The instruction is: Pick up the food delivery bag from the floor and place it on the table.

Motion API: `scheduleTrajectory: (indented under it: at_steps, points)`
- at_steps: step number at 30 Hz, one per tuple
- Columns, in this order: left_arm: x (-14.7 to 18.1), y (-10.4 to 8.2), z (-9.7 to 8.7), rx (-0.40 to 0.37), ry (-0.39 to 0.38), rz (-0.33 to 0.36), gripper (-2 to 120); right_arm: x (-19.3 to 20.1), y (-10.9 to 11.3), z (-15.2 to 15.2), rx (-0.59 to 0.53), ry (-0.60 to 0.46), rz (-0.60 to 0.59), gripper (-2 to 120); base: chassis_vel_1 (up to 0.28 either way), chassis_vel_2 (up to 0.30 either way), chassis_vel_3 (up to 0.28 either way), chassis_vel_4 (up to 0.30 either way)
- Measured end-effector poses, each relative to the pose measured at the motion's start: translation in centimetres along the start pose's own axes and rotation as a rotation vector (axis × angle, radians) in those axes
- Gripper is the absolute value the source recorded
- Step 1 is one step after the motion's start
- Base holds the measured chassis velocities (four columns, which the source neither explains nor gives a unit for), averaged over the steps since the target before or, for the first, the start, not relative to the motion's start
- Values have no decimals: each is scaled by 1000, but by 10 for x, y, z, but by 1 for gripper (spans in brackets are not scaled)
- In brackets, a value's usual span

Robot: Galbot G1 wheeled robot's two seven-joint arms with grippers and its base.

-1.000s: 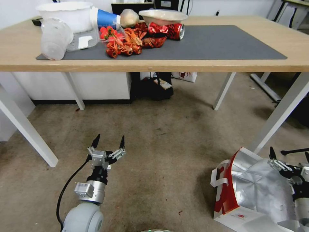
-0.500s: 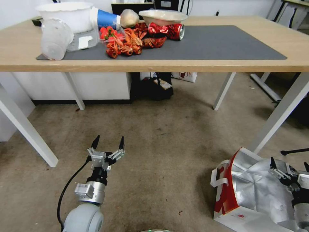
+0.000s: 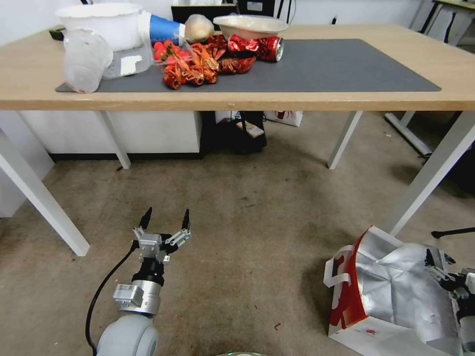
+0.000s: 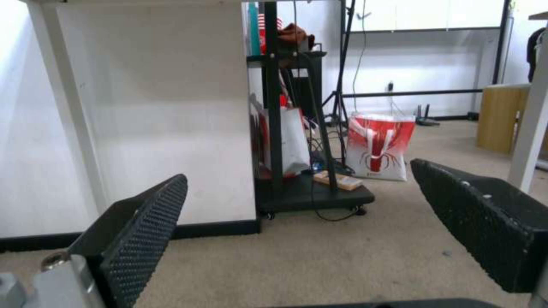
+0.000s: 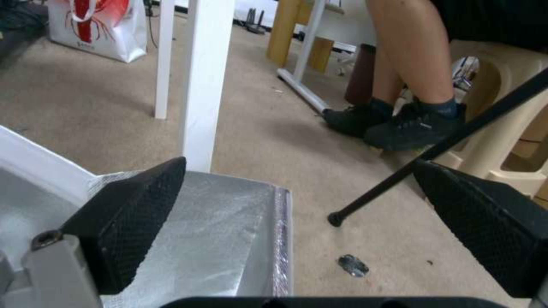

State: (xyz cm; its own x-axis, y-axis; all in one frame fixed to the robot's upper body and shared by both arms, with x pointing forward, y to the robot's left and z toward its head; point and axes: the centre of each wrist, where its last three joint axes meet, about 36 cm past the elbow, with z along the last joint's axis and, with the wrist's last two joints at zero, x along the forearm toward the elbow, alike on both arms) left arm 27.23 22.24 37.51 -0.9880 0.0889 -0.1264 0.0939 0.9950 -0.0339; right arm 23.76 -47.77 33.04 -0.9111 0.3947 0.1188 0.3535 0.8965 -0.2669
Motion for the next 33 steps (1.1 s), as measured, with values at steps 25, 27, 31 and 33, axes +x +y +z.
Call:
scheduleTrajectory:
  at_steps: [25,27,31,33]
  points:
    - [-2,1,-4,-3,-18,-15,98,-20,5,28,-3,100,-14,30,0,0,0,0]
    - [-2,2,-5,-3,-19,-16,98,-21,6,28,-8,100,-16,17,0,0,0,0]
    - [-3,2,-5,-4,-20,-17,98,-21,7,28,-12,99,-16,7,0,0,0,0]
    - [-3,2,-5,-4,-20,-17,98,-21,8,27,-16,97,-17,0,0,0,0,0]
